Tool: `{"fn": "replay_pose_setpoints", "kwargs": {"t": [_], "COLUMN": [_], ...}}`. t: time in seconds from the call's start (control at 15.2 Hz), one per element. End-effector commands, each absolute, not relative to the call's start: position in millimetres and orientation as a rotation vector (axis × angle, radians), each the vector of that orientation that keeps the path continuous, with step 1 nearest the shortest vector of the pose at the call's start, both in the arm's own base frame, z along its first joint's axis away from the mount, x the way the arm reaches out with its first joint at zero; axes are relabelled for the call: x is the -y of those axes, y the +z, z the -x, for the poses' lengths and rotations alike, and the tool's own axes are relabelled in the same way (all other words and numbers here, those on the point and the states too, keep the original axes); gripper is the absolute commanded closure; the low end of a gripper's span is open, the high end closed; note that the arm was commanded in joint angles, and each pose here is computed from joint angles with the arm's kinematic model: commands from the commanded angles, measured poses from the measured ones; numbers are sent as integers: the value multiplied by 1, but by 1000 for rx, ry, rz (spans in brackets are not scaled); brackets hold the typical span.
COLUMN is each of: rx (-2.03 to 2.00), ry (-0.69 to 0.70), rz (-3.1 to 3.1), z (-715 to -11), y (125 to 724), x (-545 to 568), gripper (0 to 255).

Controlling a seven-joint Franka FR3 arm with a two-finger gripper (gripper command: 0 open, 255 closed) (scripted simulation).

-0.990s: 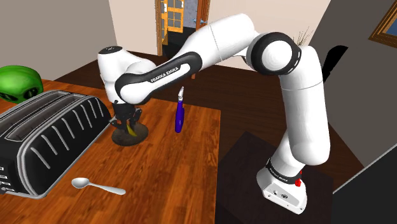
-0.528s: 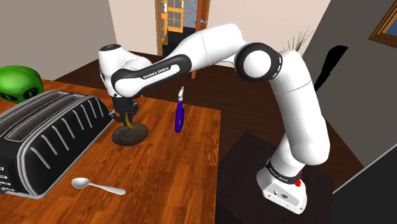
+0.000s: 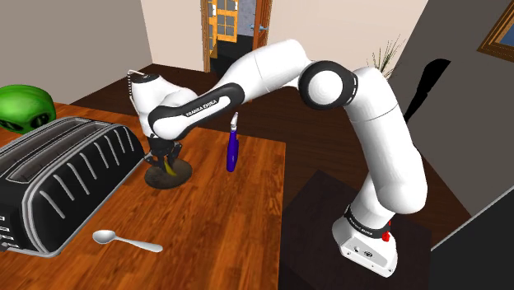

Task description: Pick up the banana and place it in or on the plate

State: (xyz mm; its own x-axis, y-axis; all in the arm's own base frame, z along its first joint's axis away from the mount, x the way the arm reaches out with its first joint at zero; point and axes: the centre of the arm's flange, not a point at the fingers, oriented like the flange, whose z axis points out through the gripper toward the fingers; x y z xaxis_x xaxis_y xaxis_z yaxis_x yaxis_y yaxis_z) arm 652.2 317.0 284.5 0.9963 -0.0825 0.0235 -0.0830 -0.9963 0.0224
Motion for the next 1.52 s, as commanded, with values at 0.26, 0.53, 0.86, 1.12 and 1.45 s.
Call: {"fn": "replay_pose_setpoints", "kwargs": {"t": [0.26,0.53,0.86,1.12,1.45], "rx": [129,129,129,129,129], "ry": [36,36,36,36,36], "rz": [-3116,-3116,-3116,-3116,-3116], "z": [-652,-652,-652,-651,-651], "y": [274,274,274,313,324], "x": [-316,-316,-316,-317,-317], "gripper": [255,255,0,0,0]}}
